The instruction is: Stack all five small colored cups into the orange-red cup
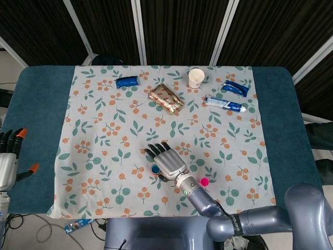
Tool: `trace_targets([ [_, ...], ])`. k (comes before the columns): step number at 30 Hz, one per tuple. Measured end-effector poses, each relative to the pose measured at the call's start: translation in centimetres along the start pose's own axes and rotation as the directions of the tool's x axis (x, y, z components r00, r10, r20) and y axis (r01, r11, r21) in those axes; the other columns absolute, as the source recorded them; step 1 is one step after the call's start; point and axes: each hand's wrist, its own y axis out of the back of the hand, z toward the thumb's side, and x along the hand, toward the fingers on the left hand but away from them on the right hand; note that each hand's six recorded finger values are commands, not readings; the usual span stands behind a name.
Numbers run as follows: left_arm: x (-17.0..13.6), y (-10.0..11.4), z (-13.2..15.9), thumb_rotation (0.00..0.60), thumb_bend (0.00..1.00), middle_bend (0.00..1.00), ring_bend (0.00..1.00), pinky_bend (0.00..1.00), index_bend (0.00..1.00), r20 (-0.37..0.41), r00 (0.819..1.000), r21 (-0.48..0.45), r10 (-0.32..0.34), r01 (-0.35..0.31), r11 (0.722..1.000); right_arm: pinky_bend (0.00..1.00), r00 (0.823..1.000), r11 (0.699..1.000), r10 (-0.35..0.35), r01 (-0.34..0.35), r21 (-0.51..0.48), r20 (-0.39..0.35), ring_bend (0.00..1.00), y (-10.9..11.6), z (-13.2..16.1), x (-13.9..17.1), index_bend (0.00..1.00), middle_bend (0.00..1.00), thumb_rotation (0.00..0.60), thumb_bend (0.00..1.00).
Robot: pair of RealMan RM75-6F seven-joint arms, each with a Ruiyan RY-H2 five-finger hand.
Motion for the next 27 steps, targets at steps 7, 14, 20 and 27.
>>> trace_targets([
  [7, -0.1, 0.2, 0.0, 0.6, 0.16, 0.06, 0.0, 0.03, 0.08, -0.001, 1.0, 0.001, 0.006, -0.006, 1.0, 0.09, 0.997, 0.997, -0.066, 0.065, 0.031, 0.03, 0.05, 2.8, -2.0, 2.4, 0.18, 0.03, 0.6, 0.37],
  [14, -0.2, 0.2, 0.4, 0.6, 0.16, 0.06, 0.0, 0.03, 0.08, 0.007, 1.0, 0.006, 0.009, -0.009, 1.0, 0.09, 0.992, 0.992, -0.097, 0.09, 0.09, 0.084, 0.05, 4.0, -6.0, 7.1, 0.2, 0.03, 0.6, 0.37],
  [20, -0.3, 0.0, 0.7, 0.6, 0.16, 0.06, 0.0, 0.03, 0.08, 0.009, 1.0, 0.01, 0.006, -0.006, 1.0, 0.09, 0.995, 0.995, -0.071, 0.066, 0.079, 0.065, 0.05, 2.2, -6.9, 10.3, 0.23, 0.03, 0.6, 0.37],
  [27, -0.3, 0.2, 0.6, 0.6, 0.16, 0.06, 0.0, 0.03, 0.08, 0.007, 1.0, 0.01, 0.013, -0.013, 1.0, 0.09, 0.998, 0.998, -0.051, 0.049, 0.051, 0.043, 0.05, -1.2, -7.1, 11.3, 0.26, 0.03, 0.6, 0.37],
])
